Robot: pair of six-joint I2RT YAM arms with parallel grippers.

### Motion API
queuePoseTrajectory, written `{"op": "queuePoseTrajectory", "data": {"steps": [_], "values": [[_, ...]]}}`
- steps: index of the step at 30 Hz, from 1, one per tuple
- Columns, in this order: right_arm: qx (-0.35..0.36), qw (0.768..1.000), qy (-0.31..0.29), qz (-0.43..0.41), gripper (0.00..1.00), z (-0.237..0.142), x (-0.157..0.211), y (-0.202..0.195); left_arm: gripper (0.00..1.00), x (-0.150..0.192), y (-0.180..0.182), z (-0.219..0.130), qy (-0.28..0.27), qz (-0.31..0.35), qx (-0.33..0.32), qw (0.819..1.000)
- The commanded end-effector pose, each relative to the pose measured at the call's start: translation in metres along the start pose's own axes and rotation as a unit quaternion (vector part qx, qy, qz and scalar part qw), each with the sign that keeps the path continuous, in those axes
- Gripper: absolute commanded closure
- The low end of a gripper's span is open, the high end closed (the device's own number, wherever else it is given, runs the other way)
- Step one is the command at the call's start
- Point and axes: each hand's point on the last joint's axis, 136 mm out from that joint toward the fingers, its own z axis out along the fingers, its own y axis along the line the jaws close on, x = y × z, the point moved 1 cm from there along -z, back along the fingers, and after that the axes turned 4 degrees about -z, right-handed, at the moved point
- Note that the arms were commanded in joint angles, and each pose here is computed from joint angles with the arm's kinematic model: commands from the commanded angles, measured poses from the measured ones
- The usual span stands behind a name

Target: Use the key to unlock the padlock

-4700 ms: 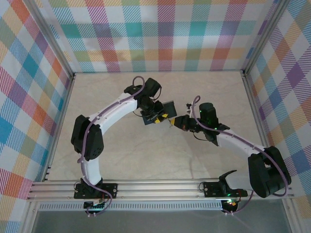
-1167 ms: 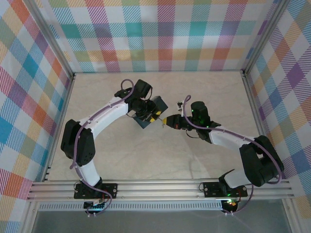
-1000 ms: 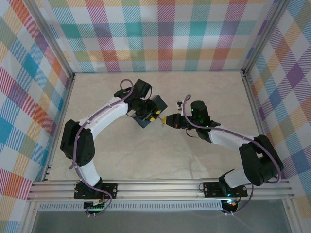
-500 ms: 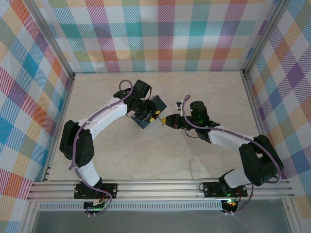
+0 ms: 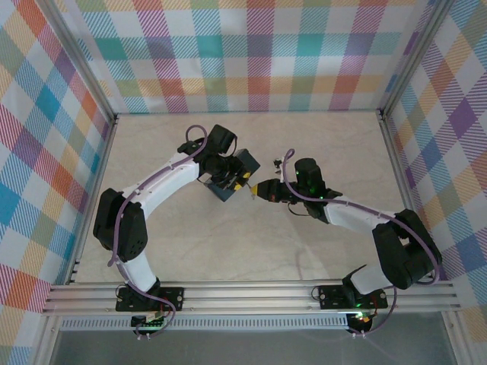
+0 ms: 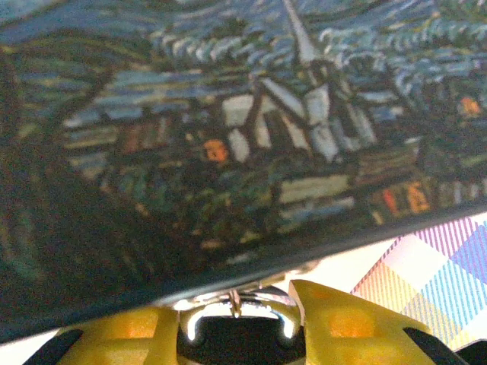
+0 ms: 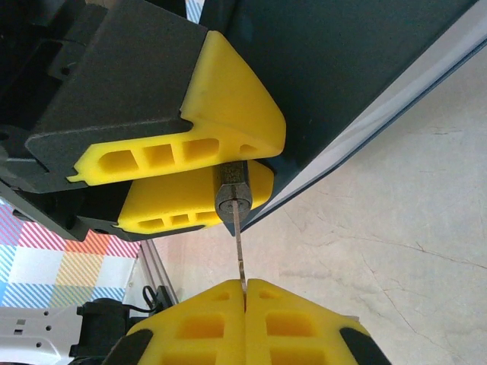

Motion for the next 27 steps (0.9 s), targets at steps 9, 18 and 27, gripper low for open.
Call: {"op": "queuePoseTrajectory", "data": {"steps": [9, 18, 27], "values": [[-0.005, 0.999, -0.019, -0.026, 1.0, 0.005, -0.017, 0.009, 0.92, 0.013, -0.021, -0.021, 0.016, 0.058, 0.038, 0.997], [-0.007, 0.999, -0.015, -0.037, 1.0, 0.005, -0.02, 0.014, 0.92, 0.014, -0.017, -0.021, 0.022, 0.092, 0.017, 0.995], [0.003, 0.999, -0.017, -0.044, 1.0, 0.002, -0.02, 0.015, 0.92, 0.016, -0.019, -0.021, 0.03, 0.11, 0.01, 0.993]]}}
